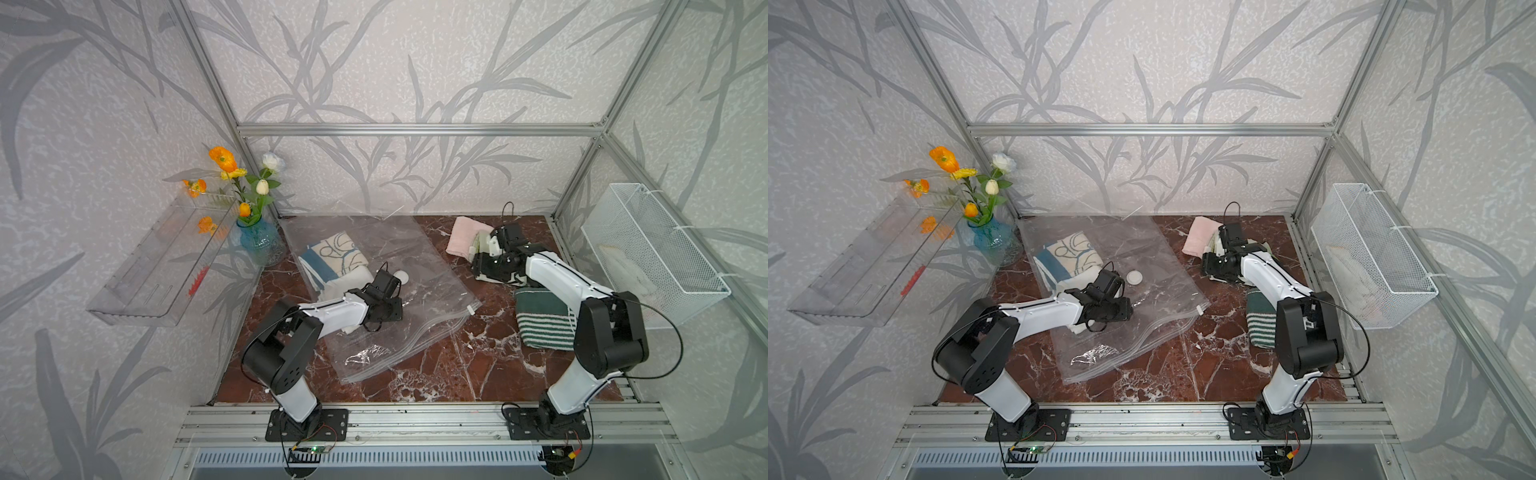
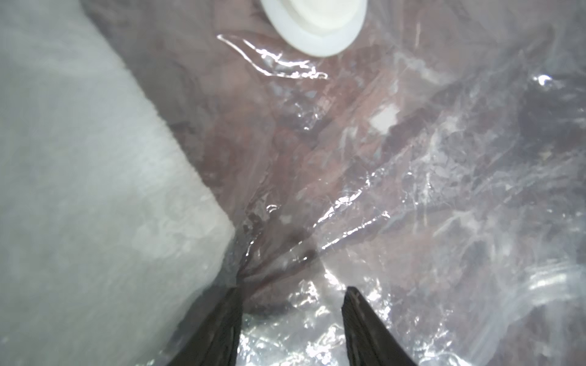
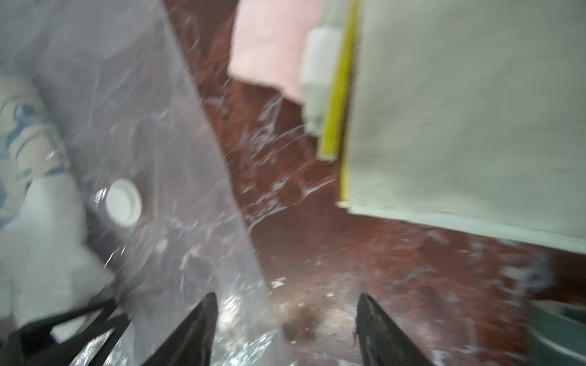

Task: Place the folded towel into the vacuum bag
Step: Adjust the vacuum bag at the center of the board, then pick up the towel from the center of the board.

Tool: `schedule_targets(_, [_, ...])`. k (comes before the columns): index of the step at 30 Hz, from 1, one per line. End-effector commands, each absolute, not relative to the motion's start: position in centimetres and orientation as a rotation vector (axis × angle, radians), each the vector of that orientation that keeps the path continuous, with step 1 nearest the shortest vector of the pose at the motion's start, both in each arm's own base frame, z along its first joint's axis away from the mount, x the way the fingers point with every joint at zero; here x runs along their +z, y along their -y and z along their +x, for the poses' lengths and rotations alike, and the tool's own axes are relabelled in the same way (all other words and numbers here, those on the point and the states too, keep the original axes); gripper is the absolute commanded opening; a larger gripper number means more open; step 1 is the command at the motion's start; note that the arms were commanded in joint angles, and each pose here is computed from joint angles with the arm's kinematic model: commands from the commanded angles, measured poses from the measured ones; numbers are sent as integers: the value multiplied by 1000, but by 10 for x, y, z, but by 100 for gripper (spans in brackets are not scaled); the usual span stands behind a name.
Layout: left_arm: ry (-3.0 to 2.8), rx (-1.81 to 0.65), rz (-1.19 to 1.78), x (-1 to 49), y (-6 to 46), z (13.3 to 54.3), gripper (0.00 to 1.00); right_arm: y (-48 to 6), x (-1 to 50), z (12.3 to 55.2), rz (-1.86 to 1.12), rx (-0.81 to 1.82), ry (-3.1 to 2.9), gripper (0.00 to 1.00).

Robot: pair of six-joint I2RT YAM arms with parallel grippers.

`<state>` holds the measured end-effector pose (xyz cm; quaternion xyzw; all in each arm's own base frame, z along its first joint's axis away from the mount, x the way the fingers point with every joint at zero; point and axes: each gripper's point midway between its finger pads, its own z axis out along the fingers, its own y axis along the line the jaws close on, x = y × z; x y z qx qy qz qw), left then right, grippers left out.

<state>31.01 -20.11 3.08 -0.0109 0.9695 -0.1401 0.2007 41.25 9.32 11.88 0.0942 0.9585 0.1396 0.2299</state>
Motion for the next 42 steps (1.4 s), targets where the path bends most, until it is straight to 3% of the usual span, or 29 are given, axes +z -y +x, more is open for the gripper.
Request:
schedule_targets(1, [-2706,-308,-60,47,181,305,54,-25,121,407,446,91,-2623,75])
schedule_targets(8, [-2644,-590,23,93,232,310,55,24,97,431,567,-96,-2629,79])
schedule_targets(22, [-2653,-564,93,96,242,296,55,38,45,467,583,83,-2704,82])
schedule_targets(30, [-2642,-543,114,106,241,297,55,19,17,477,550,329,-2717,80])
schedule_targets(33, [-2635,-538,118,111,240,298,55,15,15,477,532,362,-2698,66])
schedule_targets(36, [-2627,-535,109,115,237,296,55,8,38,475,517,406,-2632,33])
schedule_targets(37, [-2622,-534,106,117,236,296,55,6,50,474,512,401,-2608,27])
schedule_targets(39, [-2606,-535,94,123,234,296,55,-1,81,469,474,330,-2585,18])
schedule_targets(42, [-2582,-545,86,131,233,296,55,-24,131,465,338,228,-2558,13])
